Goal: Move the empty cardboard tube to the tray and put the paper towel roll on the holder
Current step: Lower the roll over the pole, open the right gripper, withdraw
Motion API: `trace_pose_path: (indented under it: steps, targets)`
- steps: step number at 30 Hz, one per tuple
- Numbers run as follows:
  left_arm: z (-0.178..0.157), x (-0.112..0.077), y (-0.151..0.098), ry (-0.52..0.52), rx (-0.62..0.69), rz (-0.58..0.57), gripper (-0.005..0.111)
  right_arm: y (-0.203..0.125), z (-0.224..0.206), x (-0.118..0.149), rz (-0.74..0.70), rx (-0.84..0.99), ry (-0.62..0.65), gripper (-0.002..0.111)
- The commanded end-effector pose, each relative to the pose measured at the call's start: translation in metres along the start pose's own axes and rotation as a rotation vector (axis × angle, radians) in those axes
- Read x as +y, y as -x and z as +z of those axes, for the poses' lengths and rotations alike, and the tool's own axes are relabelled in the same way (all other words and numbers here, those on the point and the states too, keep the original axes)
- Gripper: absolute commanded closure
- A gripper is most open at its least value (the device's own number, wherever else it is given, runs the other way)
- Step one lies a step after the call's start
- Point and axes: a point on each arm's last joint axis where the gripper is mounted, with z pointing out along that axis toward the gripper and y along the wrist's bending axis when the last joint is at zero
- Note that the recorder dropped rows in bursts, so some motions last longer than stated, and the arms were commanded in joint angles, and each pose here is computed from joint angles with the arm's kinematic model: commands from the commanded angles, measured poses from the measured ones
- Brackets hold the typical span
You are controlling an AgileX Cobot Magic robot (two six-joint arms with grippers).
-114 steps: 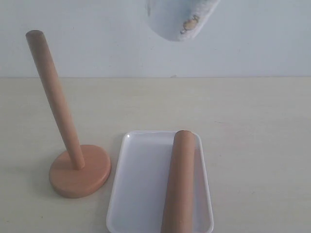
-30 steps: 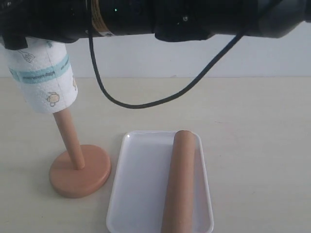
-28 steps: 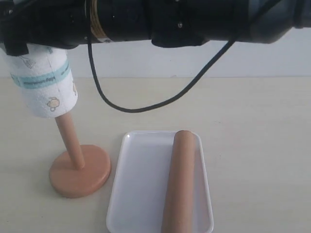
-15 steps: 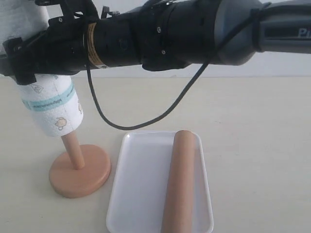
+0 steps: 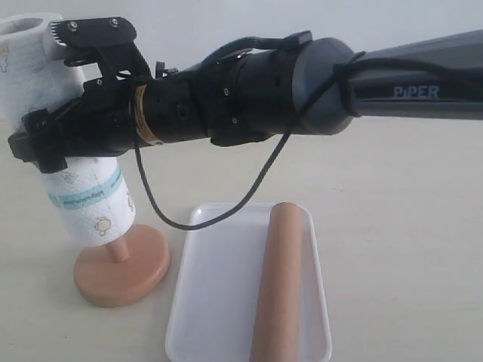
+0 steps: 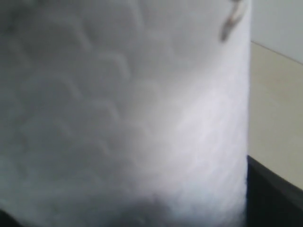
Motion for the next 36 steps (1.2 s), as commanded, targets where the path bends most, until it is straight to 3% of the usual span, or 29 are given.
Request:
trace_pose_path:
  steps: [1, 13, 15, 17, 18, 19, 20, 23, 36]
  targets:
    - [0.000, 0.000, -0.001, -0.001, -0.001, -0.007, 0.103, -0.005, 0.004, 0.002, 0.012, 0.008, 0.026, 0.109]
    - [0.000, 0.000, -0.001, -0.001, -0.001, -0.007, 0.103, -0.046, 0.004, -0.006, 0.033, 0.087, -0.017, 0.107]
    - [0.000, 0.000, -0.001, -0.001, -0.001, -0.007, 0.103, -0.049, 0.004, -0.007, 0.036, 0.097, -0.017, 0.092]
    - [0.000, 0.000, -0.001, -0.001, -0.001, -0.007, 0.103, -0.051, 0.004, -0.007, 0.046, 0.101, -0.023, 0.063]
    - [0.000, 0.000, -0.001, -0.001, -0.001, -0.007, 0.103, -0.051, 0.004, -0.007, 0.049, 0.102, -0.024, 0.038]
    - [0.000, 0.000, -0.001, -0.001, -0.001, -0.007, 0.103, -0.051, 0.004, -0.006, 0.042, 0.104, -0.015, 0.025]
    - [0.000, 0.000, -0.001, -0.001, -0.001, -0.007, 0.103, -0.051, 0.004, -0.005, 0.053, 0.103, 0.000, 0.004]
    - [0.000, 0.000, -0.001, -0.001, -0.001, -0.007, 0.103, -0.049, 0.003, -0.005, 0.108, 0.099, 0.003, 0.003]
    - [0.000, 0.000, -0.001, -0.001, -0.001, -0.007, 0.103, -0.001, -0.038, 0.020, 0.028, 0.052, 0.055, 0.003]
